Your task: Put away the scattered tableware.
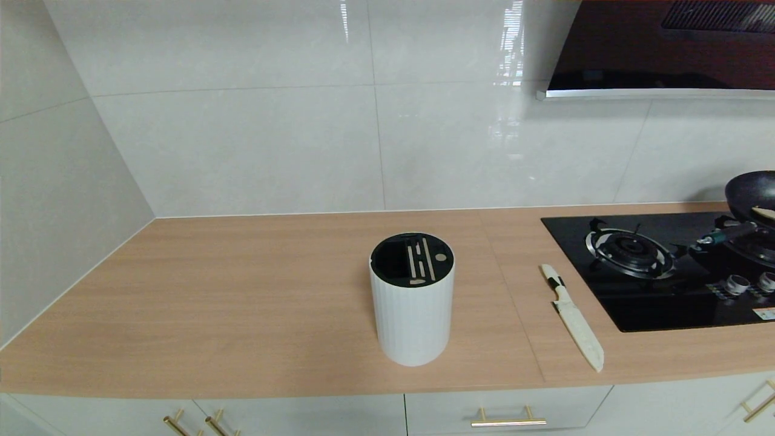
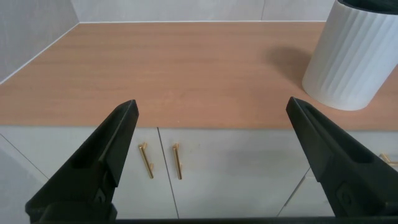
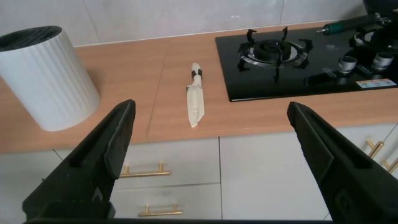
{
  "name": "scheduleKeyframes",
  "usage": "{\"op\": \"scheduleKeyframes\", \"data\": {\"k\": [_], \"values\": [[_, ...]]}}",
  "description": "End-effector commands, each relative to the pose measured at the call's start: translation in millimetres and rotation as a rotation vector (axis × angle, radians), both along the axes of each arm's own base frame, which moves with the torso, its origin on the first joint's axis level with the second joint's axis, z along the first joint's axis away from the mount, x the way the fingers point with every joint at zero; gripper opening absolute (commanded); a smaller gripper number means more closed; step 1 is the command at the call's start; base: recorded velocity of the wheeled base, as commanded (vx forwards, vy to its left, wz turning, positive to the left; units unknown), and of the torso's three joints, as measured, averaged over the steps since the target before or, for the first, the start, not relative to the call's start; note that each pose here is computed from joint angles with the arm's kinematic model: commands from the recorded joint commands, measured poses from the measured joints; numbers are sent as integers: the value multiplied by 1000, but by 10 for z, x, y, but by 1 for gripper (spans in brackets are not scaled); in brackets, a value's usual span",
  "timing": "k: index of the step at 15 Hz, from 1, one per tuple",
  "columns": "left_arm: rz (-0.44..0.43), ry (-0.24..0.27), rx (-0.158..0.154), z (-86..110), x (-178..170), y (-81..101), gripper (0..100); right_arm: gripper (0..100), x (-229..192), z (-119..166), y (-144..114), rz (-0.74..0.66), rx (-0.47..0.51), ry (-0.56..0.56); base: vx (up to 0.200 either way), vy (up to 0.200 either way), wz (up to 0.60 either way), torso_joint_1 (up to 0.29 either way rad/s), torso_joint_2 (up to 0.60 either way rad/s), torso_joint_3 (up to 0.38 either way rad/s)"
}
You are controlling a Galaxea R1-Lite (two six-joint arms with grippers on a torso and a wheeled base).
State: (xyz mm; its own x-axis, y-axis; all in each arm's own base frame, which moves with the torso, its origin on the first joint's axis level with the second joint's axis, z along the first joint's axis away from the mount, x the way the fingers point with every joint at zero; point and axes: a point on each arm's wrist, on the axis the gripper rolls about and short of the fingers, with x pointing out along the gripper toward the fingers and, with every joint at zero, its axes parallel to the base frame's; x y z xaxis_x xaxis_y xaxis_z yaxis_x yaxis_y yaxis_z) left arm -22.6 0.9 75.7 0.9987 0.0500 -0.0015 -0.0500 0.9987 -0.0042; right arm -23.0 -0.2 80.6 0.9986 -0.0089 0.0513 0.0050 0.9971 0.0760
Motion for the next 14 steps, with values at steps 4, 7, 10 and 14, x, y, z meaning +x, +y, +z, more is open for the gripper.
{"op": "scheduleKeyframes", "data": {"k": [4,7,10,14], "values": [[1,-2,-2,2,0,0,100,100,1,1,-6,-27,22,0,0,0,0,0,0,0],[1,0,0,0,0,0,100,100,1,-1,-4,-18,16,2,0,0,0,0,0,0],[1,0,9,0,0,0,100,100,-93,490,3,53,-23,-104,0,0,0,0,0,0],[1,0,7,0,0,0,100,100,424,911,32,151,-20,162,0,0,0,0,0,0]]}}
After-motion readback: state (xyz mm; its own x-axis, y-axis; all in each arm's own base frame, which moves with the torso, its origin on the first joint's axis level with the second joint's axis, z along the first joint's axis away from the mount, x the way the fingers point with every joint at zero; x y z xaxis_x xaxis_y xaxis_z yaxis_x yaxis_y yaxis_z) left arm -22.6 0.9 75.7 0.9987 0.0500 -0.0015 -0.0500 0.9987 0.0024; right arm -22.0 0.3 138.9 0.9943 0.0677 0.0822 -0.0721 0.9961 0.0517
